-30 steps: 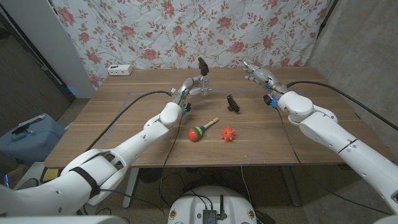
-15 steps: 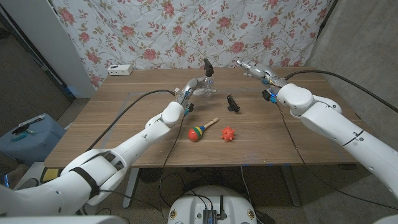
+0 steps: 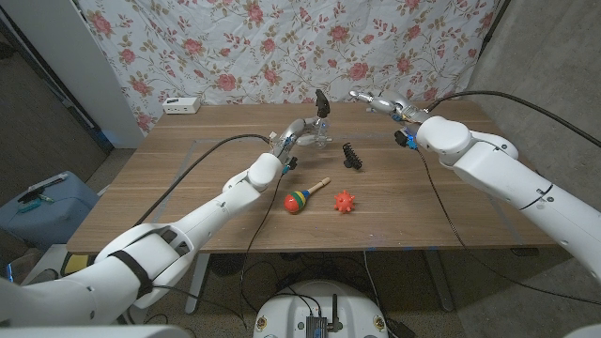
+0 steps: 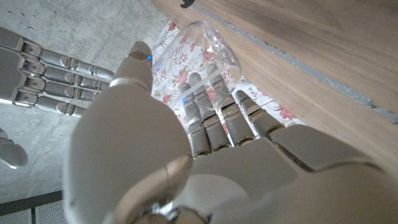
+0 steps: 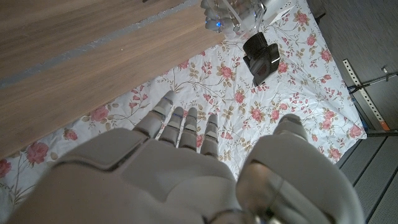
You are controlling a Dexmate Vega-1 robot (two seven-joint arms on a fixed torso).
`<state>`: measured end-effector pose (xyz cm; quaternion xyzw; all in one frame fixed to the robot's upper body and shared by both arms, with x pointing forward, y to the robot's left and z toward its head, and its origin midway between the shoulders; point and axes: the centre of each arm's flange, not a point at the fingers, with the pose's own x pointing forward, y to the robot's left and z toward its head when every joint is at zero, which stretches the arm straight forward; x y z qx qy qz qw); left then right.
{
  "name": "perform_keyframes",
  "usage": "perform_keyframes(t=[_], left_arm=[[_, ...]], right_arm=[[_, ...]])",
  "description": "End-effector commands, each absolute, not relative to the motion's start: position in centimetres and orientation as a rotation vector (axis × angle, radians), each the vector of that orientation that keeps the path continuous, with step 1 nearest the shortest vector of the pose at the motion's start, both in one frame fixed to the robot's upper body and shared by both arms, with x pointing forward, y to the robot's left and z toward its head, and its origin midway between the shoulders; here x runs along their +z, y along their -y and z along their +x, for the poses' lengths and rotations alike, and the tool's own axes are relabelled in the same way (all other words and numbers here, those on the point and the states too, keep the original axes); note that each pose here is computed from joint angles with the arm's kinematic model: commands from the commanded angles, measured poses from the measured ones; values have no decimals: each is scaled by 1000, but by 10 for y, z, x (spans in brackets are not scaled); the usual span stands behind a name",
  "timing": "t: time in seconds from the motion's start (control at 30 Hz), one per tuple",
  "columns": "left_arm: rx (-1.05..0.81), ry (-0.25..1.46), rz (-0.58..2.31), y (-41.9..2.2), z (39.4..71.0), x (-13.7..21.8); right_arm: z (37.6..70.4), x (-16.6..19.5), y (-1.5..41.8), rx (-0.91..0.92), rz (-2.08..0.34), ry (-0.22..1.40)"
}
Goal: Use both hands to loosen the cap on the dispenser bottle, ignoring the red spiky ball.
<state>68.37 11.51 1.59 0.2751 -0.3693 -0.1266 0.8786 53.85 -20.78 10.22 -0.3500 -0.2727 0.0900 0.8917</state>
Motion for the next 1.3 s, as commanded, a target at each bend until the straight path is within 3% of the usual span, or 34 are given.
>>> perform_keyframes(t=[0.03,1.3], left_arm=[[-290,772,591,-104,684,14],[-315,781,647,-86,682,8]], right_arm=[[532,116,196,177,-852,540],[525,130,159,113,-1084,467]])
